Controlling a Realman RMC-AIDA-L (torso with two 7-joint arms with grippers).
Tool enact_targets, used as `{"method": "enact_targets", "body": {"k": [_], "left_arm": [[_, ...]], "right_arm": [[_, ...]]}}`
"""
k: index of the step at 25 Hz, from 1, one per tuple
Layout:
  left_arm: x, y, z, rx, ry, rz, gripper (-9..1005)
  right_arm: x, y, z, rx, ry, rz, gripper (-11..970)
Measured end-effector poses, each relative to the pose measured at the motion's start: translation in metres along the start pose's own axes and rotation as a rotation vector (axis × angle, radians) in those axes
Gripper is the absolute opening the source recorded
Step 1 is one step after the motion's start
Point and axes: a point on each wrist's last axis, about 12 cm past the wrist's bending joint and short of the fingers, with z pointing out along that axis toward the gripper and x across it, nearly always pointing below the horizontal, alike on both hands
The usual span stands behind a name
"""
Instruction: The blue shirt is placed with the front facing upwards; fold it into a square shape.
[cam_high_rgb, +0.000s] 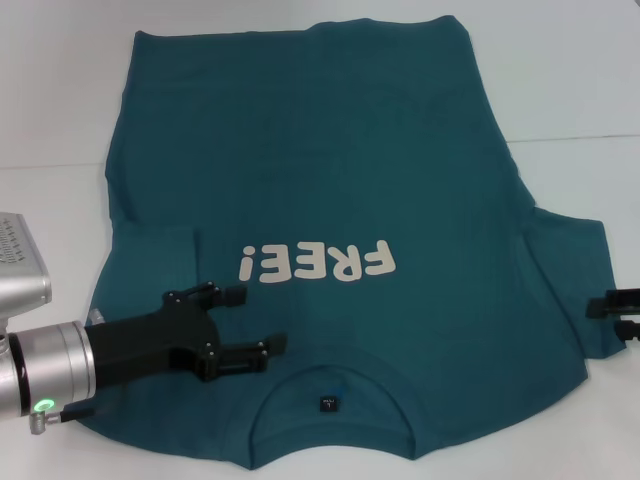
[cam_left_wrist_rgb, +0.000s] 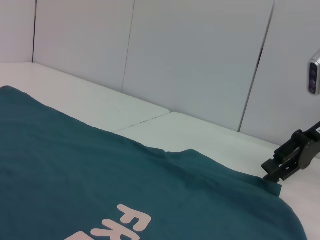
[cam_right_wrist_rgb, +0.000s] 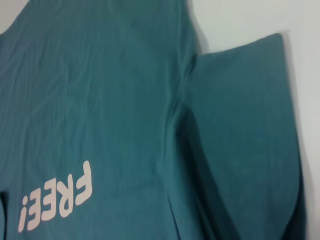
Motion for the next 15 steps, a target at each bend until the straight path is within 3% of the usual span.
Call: {"method": "enact_targets", "body": {"k": [4, 9, 12, 15], "left_arm": [[0.0, 0.0, 0.0, 0.0, -0.001, 0.0, 921], [-0.001, 0.0, 0.0, -0.003, -0.007, 0.0, 922], [-0.002, 0.001, 0.0, -0.005, -0.008, 0.002, 922], [-0.003, 0.002, 0.0, -0.007, -0.012, 0.004, 921]], "right_arm": [[0.001, -0.002, -0.003, -0.002, -0.003, -0.006, 697], [0.001, -0.003, -0.006, 0.001, -0.003, -0.018, 467], [0.0, -0.004, -0.008, 0.003, -0.003, -0.024, 234], [-0.003, -0.005, -0.013, 0.007, -0.021, -0.026, 172]]}}
